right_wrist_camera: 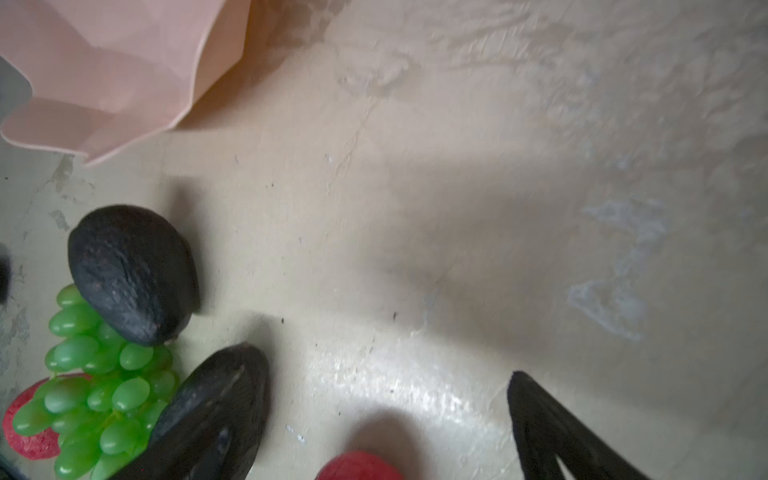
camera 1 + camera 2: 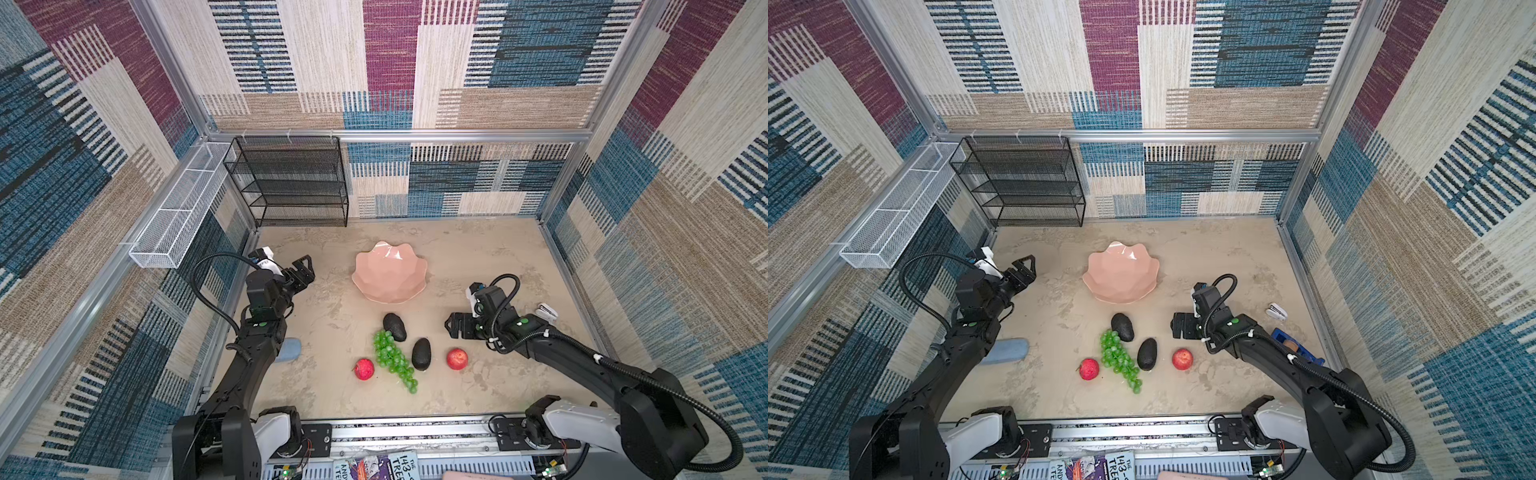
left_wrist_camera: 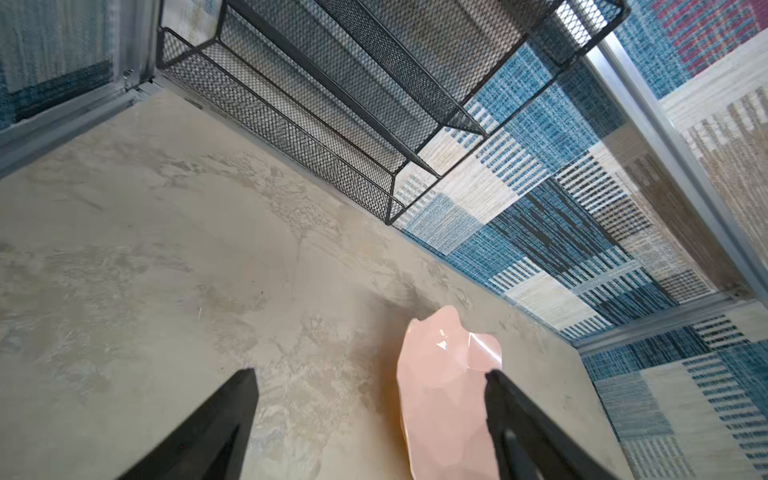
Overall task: Place and organize the fake fruits in the fruit bowl
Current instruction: 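Grasp the nearer red apple with the right gripper while the left arm advances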
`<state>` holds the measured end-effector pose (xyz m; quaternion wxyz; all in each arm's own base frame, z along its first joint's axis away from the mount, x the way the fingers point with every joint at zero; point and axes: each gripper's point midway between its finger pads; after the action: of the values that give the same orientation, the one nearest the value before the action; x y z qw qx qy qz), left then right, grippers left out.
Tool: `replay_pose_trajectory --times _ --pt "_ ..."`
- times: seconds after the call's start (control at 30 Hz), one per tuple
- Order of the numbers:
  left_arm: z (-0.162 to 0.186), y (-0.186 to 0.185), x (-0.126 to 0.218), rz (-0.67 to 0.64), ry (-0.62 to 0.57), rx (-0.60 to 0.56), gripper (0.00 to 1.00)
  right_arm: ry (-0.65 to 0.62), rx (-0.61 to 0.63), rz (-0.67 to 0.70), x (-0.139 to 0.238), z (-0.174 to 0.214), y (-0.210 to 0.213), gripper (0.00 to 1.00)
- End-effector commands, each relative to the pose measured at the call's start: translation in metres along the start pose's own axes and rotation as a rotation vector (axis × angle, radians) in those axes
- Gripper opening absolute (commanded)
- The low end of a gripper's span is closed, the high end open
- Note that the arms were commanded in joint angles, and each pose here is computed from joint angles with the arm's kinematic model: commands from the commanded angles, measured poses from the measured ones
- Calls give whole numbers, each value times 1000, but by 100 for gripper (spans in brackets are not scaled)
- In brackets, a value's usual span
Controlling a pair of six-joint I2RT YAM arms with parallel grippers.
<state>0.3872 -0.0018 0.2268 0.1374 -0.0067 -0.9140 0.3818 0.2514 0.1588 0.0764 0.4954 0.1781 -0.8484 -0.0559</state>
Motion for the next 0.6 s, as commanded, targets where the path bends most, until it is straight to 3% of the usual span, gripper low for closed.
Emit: replay_pose_trajectory --times 0.0,0.37,0.47,0.57 --pt "5 -5 -1 24 34 19 89 68 -60 8 5 22 3 97" --pt "8 -1 1 13 36 35 89 162 -99 13 2 67 13 94" --pt "9 2 2 0 34 41 89 177 -118 1 -3 75 17 88" --pt "9 3 3 -5 34 43 89 183 -124 -7 -7 79 20 75"
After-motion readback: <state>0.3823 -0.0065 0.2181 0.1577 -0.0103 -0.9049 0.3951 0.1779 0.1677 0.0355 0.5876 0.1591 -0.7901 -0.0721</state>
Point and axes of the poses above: each gripper's point midway between its finger pads, its own x axis back along the fingers, its own y axis along the line the jaws close on, z = x × y, and after that the axes turned 9 degrees about x, right-handed
